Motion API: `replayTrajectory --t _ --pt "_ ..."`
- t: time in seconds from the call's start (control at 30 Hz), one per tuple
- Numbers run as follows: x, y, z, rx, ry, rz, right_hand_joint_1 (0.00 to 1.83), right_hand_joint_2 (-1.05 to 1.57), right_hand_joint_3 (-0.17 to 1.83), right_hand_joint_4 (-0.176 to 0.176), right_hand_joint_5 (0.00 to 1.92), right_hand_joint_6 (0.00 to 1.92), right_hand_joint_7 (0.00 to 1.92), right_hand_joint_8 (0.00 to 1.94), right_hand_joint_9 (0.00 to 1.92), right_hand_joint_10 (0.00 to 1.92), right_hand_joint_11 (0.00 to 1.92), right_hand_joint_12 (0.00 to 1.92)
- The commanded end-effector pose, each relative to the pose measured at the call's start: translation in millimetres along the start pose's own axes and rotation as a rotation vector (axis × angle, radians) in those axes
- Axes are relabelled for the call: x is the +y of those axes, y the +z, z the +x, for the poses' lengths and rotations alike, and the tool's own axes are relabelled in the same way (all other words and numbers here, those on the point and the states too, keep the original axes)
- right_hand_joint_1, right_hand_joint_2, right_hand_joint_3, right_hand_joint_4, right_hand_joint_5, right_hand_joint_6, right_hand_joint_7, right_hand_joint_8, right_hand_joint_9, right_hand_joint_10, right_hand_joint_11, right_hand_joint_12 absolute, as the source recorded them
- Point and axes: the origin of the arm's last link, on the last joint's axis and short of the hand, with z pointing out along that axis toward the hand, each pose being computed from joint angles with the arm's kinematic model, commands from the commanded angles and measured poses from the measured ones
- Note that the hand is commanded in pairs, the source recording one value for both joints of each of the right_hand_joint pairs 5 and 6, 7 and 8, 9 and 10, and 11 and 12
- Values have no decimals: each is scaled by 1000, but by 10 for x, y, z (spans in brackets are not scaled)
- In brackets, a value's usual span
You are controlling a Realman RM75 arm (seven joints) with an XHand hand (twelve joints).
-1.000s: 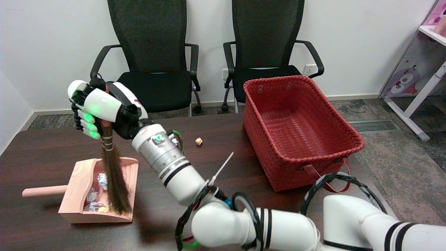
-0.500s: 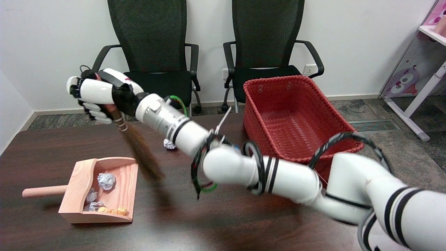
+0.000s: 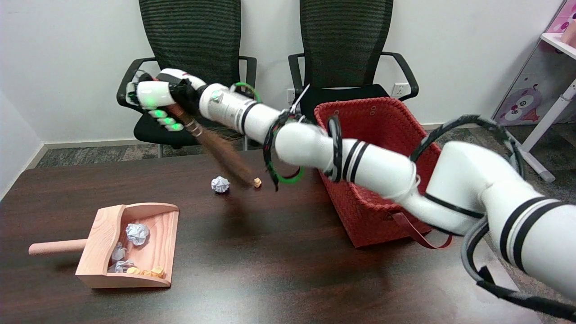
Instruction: Sweep the paper ball into the dustpan.
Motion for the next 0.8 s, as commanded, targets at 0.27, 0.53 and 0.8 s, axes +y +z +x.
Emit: replayTrajectory --t 0.27,0.53,0.8 --pt "903 -295 1027 287 -49 -243 825 1056 1833 -4 1920 1920 1920 1920 1920 1920 1920 1920" --pt "1185 -390 778 302 20 -245 844 990 1833 -5 1920 1920 1920 1920 1920 1920 1920 1920" --pt "1263 -387 414 303 33 -183 855 929 1833 -7 1920 1920 1920 1920 1920 1920 1920 1920"
